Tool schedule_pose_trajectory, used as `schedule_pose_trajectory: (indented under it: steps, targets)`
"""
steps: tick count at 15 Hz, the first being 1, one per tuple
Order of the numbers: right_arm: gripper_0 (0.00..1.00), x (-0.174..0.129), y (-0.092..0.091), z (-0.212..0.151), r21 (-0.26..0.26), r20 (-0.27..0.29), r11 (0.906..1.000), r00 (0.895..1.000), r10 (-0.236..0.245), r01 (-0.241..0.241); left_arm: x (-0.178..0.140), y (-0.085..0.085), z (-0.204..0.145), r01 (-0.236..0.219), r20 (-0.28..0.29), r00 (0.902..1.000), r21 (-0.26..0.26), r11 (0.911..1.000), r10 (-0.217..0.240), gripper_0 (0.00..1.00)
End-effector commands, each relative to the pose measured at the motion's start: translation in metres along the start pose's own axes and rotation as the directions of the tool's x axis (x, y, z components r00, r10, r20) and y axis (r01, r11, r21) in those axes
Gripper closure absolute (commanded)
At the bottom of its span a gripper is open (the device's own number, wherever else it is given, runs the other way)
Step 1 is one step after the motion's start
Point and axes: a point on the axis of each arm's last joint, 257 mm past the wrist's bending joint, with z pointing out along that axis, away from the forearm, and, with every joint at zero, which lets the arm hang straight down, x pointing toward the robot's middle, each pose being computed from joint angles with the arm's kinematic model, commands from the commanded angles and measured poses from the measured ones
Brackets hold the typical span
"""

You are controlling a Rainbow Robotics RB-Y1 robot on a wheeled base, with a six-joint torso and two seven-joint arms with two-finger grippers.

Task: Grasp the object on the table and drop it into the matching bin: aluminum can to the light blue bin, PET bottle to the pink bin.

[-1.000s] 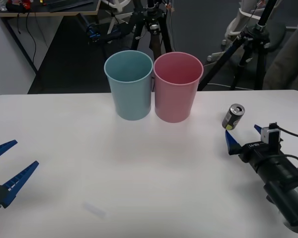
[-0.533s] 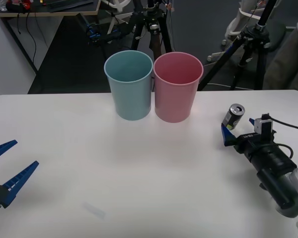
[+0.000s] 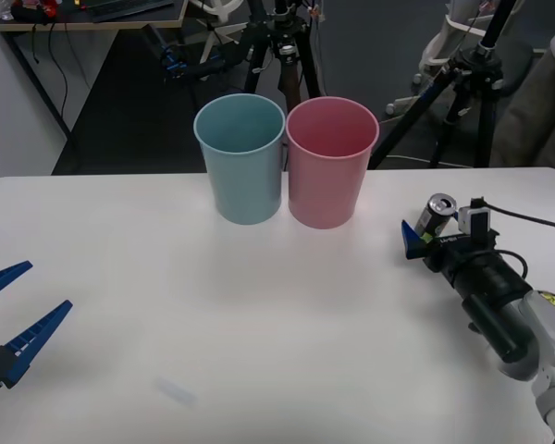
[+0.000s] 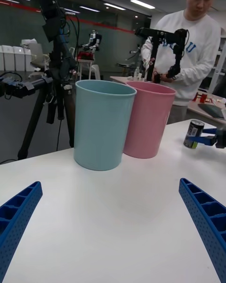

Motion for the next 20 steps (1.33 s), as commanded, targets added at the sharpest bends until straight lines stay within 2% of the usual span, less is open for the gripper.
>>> schedule_pose_trajectory:
  steps: [1, 8, 16, 17, 18, 19, 20]
  targets:
    - [0.0, -0.003, 0.003, 0.006, 0.002, -0.002, 1.0, 1.0, -0.005, 0.005, 0.0, 0.0, 0.0, 0.0, 0.0, 1.0, 0.0, 1.0, 0.0, 0.0]
    - [0.0, -0.004, 0.004, 0.026, 0.007, -0.025, 0.9999, 1.0, 0.01, -0.01, 0.0, 0.0, 0.0, 0.0, 0.0, 1.0, 0.0, 1.0, 0.0, 0.0]
    - [0.0, -0.008, -0.008, 0.029, 0.026, -0.027, 0.9994, 0.999, 0.023, -0.022, 0.0, 0.0, 0.0, 0.0, 0.0, 1.0, 0.0, 1.0, 0.0, 0.0]
    - [0.24, -0.007, -0.008, 0.029, 0.026, -0.028, 0.9994, 0.999, 0.025, -0.024, 0.0, 0.0, 0.0, 0.0, 0.0, 1.0, 0.0, 1.0, 0.0, 0.0]
    - [0.7, -0.008, -0.008, 0.029, 0.026, -0.027, 0.9993, 0.999, 0.028, -0.027, 0.0, 0.0, 0.0, 0.0, 0.0, 1.0, 0.0, 1.0, 0.0, 0.0]
    - [1.0, -0.008, -0.008, 0.029, 0.026, -0.027, 0.9993, 0.999, 0.028, -0.027, 0.0, 0.0, 0.0, 0.0, 0.0, 1.0, 0.0, 1.0, 0.0, 0.0]
    - [1.0, -0.007, -0.008, 0.029, 0.028, -0.028, 0.9992, 0.999, 0.028, -0.027, 0.0, 0.0, 0.0, 0.0, 0.0, 1.0, 0.0, 1.0, 0.0, 0.0]
